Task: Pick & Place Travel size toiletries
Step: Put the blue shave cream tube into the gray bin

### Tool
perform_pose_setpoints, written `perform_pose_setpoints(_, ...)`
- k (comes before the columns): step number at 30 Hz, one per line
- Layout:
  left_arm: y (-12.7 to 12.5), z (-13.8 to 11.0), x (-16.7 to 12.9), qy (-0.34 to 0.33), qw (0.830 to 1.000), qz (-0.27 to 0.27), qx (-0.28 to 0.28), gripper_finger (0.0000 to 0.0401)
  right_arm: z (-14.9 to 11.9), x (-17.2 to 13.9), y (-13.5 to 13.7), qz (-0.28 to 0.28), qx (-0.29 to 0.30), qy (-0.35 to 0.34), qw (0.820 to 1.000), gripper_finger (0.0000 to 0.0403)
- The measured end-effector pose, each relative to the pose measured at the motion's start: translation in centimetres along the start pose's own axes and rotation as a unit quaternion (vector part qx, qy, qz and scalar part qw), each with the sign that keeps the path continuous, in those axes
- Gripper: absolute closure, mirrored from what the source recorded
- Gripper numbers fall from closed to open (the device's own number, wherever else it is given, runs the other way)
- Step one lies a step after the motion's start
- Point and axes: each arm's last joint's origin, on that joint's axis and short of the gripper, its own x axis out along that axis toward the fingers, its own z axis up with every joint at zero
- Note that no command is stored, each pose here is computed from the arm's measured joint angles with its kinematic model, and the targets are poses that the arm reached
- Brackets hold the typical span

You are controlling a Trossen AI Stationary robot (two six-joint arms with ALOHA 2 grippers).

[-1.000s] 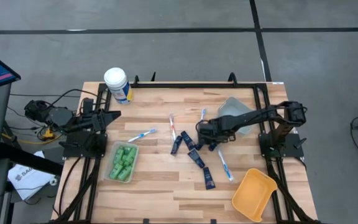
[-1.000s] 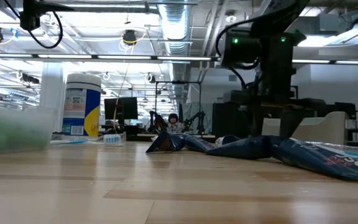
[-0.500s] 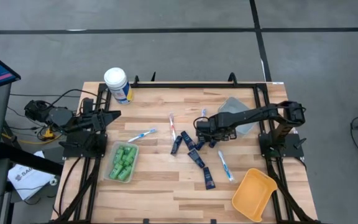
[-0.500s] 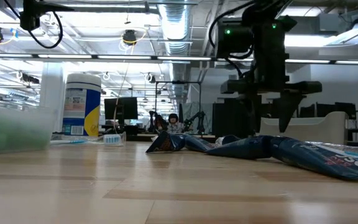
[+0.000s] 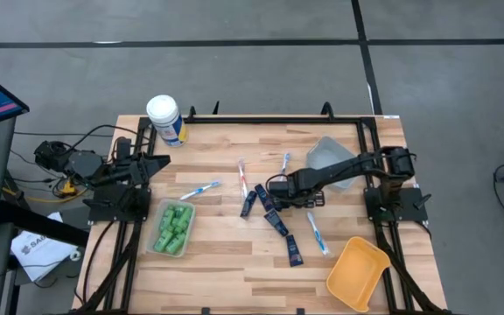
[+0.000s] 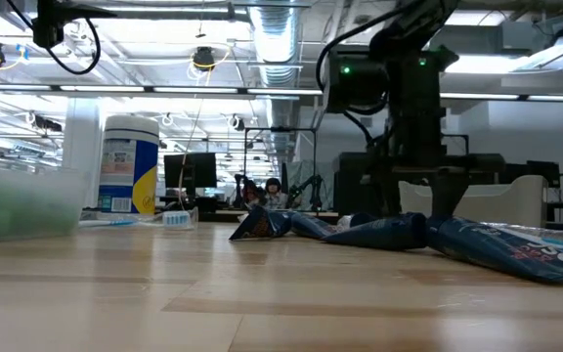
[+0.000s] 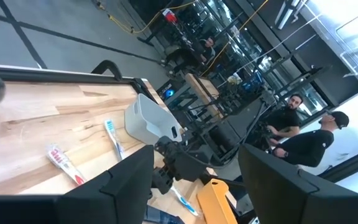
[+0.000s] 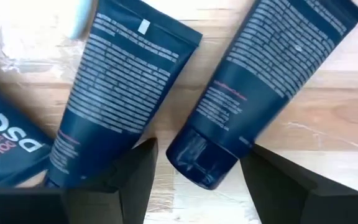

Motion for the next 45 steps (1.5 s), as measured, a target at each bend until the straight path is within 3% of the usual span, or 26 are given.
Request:
perform_pose_setpoints(10,0.0,0.0,0.0,0.000,1.000,0.000,0.004,0.0170,1.6,-0.2,-0.2,-0.002,0.015,0.009,1.000,0.0242)
perform_pose_setpoints(19,0.0,-0.1,0.0,0.012,1.000,-0.009,0.017,0.0170,1.5,-0.7,-0.6,-0.007,-0.011,0.012,1.000,0.0263)
perform_pose_setpoints(23,0.0,-0.1,0.0,0.013,0.999,-0.009,0.029,0.0170,1.6,-3.6,0.0,0.049,-0.074,0.005,0.996,0.0242)
perform_pose_setpoints(26,0.0,-0.1,0.0,0.013,0.999,-0.010,0.035,0.0170,1.6,-5.6,0.2,0.083,-0.174,-0.003,0.981,0.0213)
perform_pose_setpoints(30,-0.1,-0.1,0.0,0.013,0.998,-0.011,0.055,0.0170,2.1,-7.9,-0.3,0.088,-0.370,-0.024,0.924,0.0172)
perform_pose_setpoints(36,-0.1,-0.1,0.0,0.017,0.998,-0.014,0.065,0.0170,2.4,-8.0,-1.3,0.024,-0.622,-0.016,0.782,0.0148)
perform_pose_setpoints(40,-0.1,-0.1,0.0,0.022,0.997,-0.017,0.066,0.0170,2.4,-7.2,-1.2,0.013,-0.719,-0.017,0.694,0.0147)
perform_pose_setpoints(43,-0.1,-0.1,0.0,0.022,0.997,-0.017,0.066,0.0170,2.3,-6.4,-1.3,0.017,-0.757,-0.024,0.653,0.0147)
perform_pose_setpoints(45,-0.1,-0.1,0.0,0.022,0.997,-0.017,0.066,0.0170,2.3,-5.9,-1.7,0.010,-0.771,-0.015,0.637,0.0147)
